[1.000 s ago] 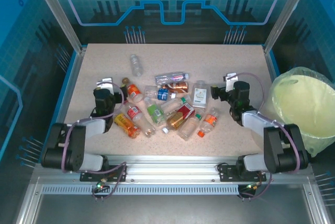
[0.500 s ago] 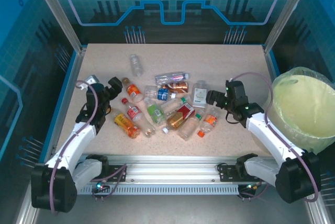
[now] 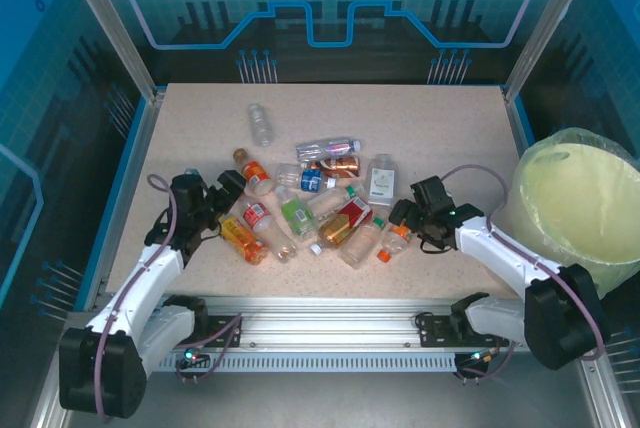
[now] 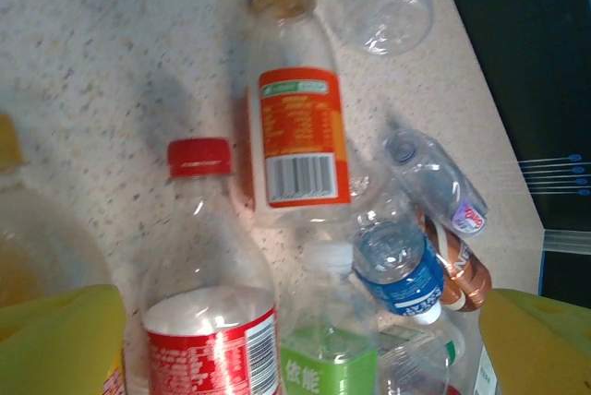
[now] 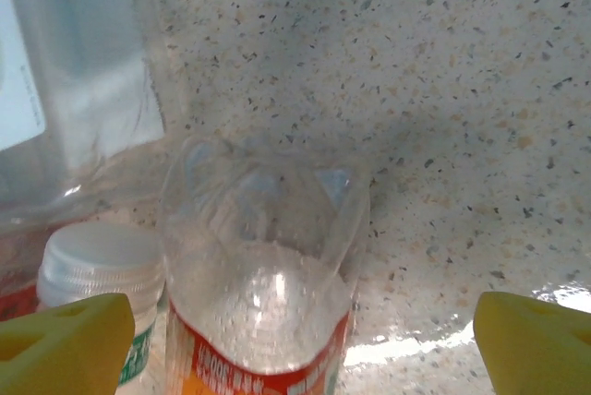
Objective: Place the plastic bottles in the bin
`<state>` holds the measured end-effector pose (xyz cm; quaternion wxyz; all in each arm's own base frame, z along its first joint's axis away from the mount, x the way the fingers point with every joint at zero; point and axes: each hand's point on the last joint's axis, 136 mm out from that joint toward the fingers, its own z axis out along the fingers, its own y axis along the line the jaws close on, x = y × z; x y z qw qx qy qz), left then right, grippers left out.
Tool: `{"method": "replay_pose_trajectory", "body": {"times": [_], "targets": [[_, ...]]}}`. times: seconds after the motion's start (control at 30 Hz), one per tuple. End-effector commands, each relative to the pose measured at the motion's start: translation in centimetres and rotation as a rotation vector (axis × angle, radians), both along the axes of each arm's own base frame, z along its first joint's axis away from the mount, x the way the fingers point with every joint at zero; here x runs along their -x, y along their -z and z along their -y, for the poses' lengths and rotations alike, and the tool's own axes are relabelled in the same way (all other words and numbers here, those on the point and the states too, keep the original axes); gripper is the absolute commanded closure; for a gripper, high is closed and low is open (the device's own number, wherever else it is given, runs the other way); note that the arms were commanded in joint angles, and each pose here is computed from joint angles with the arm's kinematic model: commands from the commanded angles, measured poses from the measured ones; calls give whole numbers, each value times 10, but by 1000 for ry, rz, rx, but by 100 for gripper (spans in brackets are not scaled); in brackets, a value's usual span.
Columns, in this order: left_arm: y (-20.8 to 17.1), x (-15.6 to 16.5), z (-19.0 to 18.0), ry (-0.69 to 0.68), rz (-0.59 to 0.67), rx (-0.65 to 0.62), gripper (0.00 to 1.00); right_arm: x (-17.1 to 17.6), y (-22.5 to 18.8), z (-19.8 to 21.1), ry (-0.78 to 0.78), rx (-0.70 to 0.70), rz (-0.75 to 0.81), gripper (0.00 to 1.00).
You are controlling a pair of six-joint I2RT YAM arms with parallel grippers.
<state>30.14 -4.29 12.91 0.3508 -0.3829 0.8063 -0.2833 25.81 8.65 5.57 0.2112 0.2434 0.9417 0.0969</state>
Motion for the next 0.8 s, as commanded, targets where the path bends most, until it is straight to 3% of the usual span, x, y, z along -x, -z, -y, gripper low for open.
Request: {"method": "replay_pose_trajectory", "body": {"times": [0.0, 0.37, 0.6, 0.77], "targets": [[6, 7, 5, 1, -31, 38, 1, -10, 5, -4, 41, -16, 17, 7], [15, 17, -1, -17, -82, 4, 1, 5, 42, -3, 26, 29, -58, 21], [9, 16, -2, -19, -78, 0, 1, 1, 35, -5, -54, 112, -43, 37], [-10, 9, 5, 9, -37, 27, 1, -10, 6, -4, -105, 192, 21, 46]]}}
